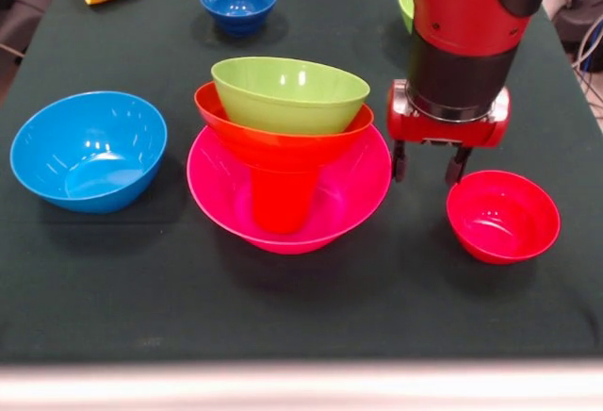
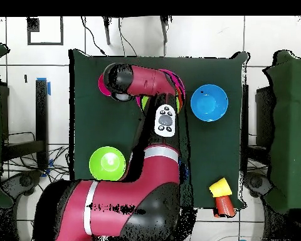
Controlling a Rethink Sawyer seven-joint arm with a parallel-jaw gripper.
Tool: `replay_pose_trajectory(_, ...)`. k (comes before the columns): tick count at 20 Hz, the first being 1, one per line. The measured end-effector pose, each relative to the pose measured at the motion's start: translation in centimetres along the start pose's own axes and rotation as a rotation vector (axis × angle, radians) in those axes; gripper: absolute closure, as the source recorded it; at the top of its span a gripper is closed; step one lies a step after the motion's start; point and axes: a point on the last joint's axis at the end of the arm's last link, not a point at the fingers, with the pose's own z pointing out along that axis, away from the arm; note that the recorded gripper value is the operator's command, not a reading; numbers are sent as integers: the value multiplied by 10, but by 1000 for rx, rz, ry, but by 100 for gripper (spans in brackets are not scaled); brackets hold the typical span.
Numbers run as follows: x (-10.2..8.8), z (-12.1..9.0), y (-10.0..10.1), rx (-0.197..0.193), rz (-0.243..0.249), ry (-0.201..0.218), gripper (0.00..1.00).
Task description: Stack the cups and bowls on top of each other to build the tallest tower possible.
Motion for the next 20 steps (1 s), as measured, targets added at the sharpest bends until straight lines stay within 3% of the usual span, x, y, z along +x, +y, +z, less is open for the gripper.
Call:
replay_pose_trajectory(5, 5, 11, 0, -2, 1, 16, 0)
replay_pose_trajectory(20, 10, 19, -3, -31, 17, 40, 0)
